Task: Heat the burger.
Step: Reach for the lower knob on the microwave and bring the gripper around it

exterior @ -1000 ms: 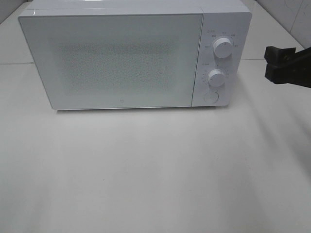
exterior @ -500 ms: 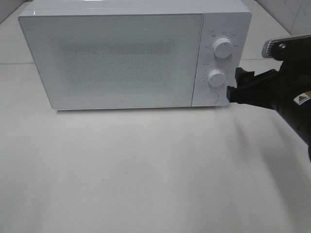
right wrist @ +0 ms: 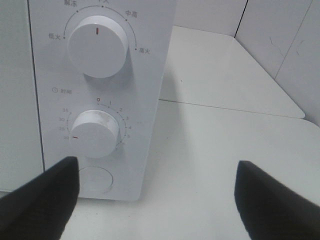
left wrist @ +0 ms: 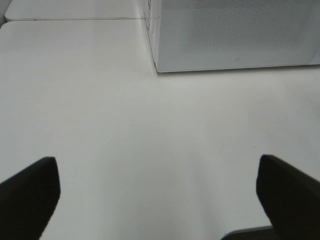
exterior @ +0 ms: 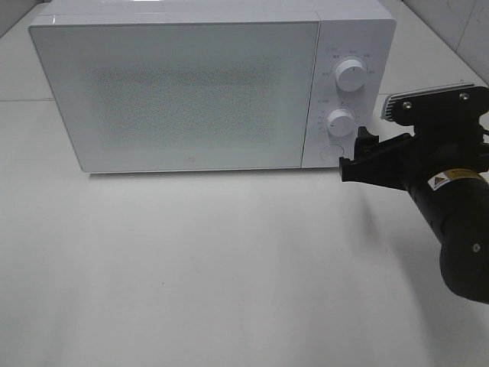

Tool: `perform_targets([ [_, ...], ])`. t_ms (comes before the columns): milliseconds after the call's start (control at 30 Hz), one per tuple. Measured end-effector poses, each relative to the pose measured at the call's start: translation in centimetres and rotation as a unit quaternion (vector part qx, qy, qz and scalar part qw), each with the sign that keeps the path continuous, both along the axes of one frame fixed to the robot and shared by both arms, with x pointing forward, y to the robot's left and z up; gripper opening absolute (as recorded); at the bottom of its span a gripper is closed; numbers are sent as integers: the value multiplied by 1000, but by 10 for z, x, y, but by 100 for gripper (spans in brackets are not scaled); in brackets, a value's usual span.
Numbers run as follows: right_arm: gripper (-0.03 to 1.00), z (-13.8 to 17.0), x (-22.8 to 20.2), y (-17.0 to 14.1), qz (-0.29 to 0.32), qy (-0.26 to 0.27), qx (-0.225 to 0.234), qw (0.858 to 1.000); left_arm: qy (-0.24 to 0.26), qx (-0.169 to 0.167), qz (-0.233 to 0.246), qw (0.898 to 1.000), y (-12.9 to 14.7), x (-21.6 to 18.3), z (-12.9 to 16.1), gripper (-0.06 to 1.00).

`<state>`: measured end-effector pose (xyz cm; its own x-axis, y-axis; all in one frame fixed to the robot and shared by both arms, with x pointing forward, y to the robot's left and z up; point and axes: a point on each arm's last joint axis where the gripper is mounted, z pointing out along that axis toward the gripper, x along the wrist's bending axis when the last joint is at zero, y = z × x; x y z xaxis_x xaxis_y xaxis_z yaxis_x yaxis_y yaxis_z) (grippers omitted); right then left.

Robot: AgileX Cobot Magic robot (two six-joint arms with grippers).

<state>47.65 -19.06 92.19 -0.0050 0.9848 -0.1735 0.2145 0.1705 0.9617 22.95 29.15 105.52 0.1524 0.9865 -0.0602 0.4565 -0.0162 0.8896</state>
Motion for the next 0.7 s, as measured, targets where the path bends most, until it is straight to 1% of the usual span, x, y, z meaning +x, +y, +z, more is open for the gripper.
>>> perform_targets([
  [67,76,0,2,1,1,-2,3,1000,0,0,0,1000,0,0,0,99],
  [133,77,-2,10,9,11,-5,10,1000,0,0,0,1000,0,0,0,99],
  [267,77,-6,17,15,10,-5,21,1000,0,0,0,1000,0,0,0,99],
  [500,77,-18,35,28,3,-3,53,999,0,0,0,1000,0,0,0,99],
  [700,77,-25,42,35,5,0,56,998,0,0,0,1000,0,0,0,99],
])
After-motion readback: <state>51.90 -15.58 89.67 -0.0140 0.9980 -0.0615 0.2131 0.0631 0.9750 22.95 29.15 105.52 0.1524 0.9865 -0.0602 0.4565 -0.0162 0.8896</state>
